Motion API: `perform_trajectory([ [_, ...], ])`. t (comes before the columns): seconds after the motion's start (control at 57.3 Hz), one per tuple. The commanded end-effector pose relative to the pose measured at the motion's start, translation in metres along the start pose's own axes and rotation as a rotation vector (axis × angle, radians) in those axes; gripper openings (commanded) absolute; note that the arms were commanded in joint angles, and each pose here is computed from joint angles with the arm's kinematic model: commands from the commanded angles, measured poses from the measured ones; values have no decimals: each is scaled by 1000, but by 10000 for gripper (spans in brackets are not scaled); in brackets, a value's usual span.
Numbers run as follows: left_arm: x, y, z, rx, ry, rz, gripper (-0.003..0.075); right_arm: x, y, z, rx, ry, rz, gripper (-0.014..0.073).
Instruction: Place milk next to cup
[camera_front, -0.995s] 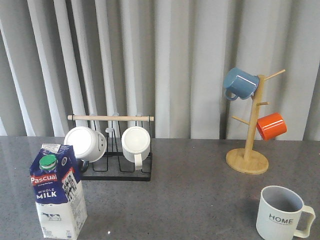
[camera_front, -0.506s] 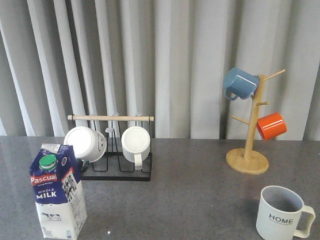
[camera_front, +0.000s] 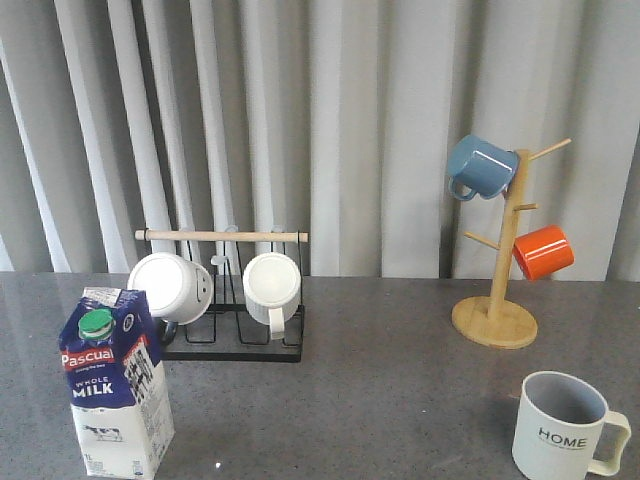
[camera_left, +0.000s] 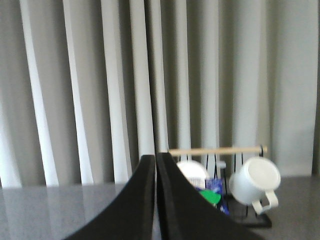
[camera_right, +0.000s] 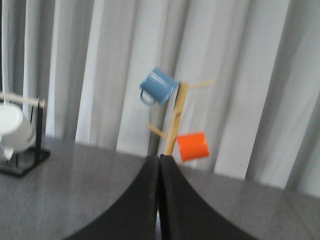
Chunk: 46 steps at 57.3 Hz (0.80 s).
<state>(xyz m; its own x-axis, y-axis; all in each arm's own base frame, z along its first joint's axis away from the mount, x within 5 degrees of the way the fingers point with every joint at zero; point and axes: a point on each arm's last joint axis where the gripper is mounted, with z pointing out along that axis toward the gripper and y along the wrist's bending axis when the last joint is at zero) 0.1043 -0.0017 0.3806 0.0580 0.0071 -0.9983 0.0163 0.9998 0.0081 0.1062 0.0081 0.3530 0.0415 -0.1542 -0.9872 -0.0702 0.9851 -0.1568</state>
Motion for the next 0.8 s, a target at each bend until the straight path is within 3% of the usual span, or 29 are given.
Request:
perform_trajectory([
  [0.0, -3, 0, 26, 4, 52, -20, -6, -4, -1, 20, -7, 40, 3, -8],
  [0.157, 14, 0, 53, 3, 157, -20, -6, 5, 1, 38, -17, 103, 16, -8],
  [0.384, 19, 0, 60, 3, 187, -20, -6, 7, 2, 40, -22, 120, 64, 5],
  [0.524, 21, 0, 62, 3, 195, -20, 24, 9, 2, 40, -25, 133, 82, 57],
  [0.663, 23, 0, 66, 3, 206, -17, 180, 13, 3, 39, -34, 181, 63, 204],
  [0.785, 24, 0, 68, 3, 210, -17, 412, 16, 3, 38, -38, 214, 43, 372],
])
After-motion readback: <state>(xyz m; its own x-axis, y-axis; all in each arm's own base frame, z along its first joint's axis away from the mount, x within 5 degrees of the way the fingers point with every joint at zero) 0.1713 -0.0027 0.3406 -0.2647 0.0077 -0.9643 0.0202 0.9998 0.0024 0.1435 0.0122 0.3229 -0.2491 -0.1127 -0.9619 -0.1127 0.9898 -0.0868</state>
